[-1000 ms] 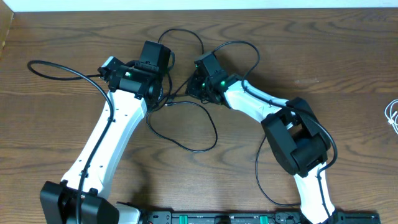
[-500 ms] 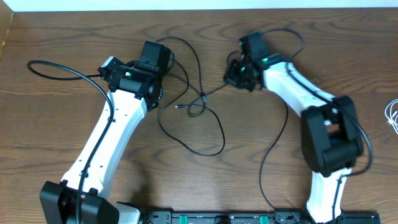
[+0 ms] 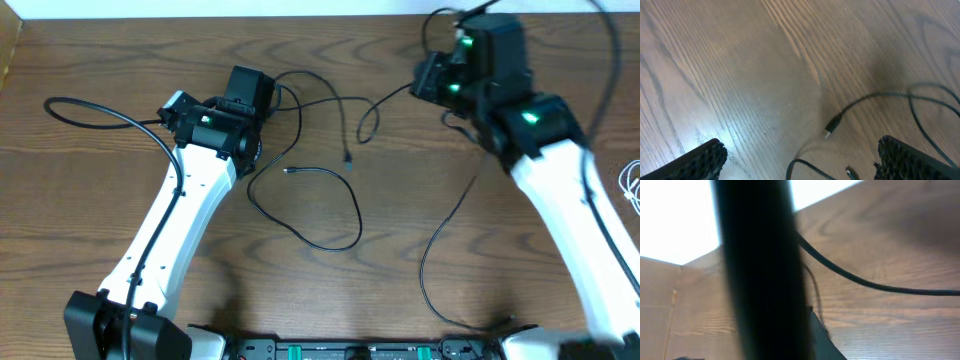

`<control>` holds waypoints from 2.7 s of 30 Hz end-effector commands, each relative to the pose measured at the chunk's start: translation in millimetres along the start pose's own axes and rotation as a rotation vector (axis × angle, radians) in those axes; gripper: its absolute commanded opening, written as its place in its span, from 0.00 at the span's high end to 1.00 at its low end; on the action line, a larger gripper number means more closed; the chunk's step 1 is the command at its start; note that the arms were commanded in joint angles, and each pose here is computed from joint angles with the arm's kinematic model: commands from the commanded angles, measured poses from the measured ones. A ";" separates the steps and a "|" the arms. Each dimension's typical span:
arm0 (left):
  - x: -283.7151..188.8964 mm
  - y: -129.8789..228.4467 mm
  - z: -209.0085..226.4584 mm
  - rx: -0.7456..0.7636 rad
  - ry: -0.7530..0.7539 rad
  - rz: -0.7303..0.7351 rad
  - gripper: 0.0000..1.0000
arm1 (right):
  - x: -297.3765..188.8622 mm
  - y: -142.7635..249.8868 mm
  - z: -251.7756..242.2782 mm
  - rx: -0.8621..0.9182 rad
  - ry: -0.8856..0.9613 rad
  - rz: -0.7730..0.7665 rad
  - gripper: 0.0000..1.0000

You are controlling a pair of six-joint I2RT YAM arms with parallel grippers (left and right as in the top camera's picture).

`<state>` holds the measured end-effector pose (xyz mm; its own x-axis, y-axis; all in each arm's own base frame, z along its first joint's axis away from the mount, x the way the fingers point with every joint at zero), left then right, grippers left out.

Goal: Untangle cables

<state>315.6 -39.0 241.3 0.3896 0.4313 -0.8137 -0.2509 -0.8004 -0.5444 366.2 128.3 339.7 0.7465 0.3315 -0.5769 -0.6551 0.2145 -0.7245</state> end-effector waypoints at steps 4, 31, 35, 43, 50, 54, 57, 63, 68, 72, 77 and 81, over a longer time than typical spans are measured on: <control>-1.8 -1.9 -1.0 0.004 0.002 -0.007 0.02 | -76.7 -23.1 -25.2 -0.017 0.090 -0.154 0.99; -1.8 -1.9 -1.0 0.004 0.002 -0.007 0.02 | -93.0 1.5 -59.1 -0.009 0.192 0.000 0.99; -1.8 -2.0 -0.9 0.004 0.001 -0.008 0.02 | -88.1 3.7 -61.1 -0.009 0.199 0.022 0.99; -2.6 7.1 -10.5 0.343 0.075 0.074 0.00 | -87.6 3.3 -62.1 -0.017 0.208 0.021 0.99; -24.6 57.9 -28.8 1.108 0.560 0.436 0.02 | -87.6 1.0 -62.6 -0.018 0.215 0.007 0.99; -26.3 59.7 -29.6 1.145 0.594 0.443 0.02 | -87.6 1.0 -62.5 -0.018 0.214 0.006 0.99; -24.8 56.5 -33.1 1.141 0.589 0.405 0.02 | -87.7 1.2 -62.6 -0.019 0.215 0.008 0.99; -37.9 78.1 -32.0 1.309 0.775 0.507 0.02 | -87.6 0.5 -62.3 -0.019 0.213 0.004 0.99; -48.8 103.6 -29.1 1.633 0.931 0.461 0.02 | -87.6 0.5 -62.4 -0.019 0.213 0.004 0.99; -48.1 119.7 -34.5 1.719 0.976 0.433 0.03 | -87.6 0.7 -62.4 -0.019 0.214 0.005 0.99; -39.6 134.4 -41.6 1.740 0.980 0.448 0.02 | -87.6 0.7 -62.4 -0.019 0.213 0.005 0.99; -21.8 153.7 -48.8 1.757 0.964 0.487 0.02 | -87.7 1.3 -62.6 -0.019 0.215 0.008 0.99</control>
<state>310.0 -183.9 205.8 0.1855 -0.4311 -0.8830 -0.6288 0.6385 -0.4438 306.9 44.8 364.4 0.7457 0.1451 -0.6503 -0.6656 0.2083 -0.7167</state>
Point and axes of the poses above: each gripper's point midway between its finger pads, its own x axis out along the fingers, its own z axis along the line the jaws close on, y = z × x, the point moved 7 cm from there along -x, back along the fingers, and after that the axes turned 12 degrees about -x, right-handed, at the moved point
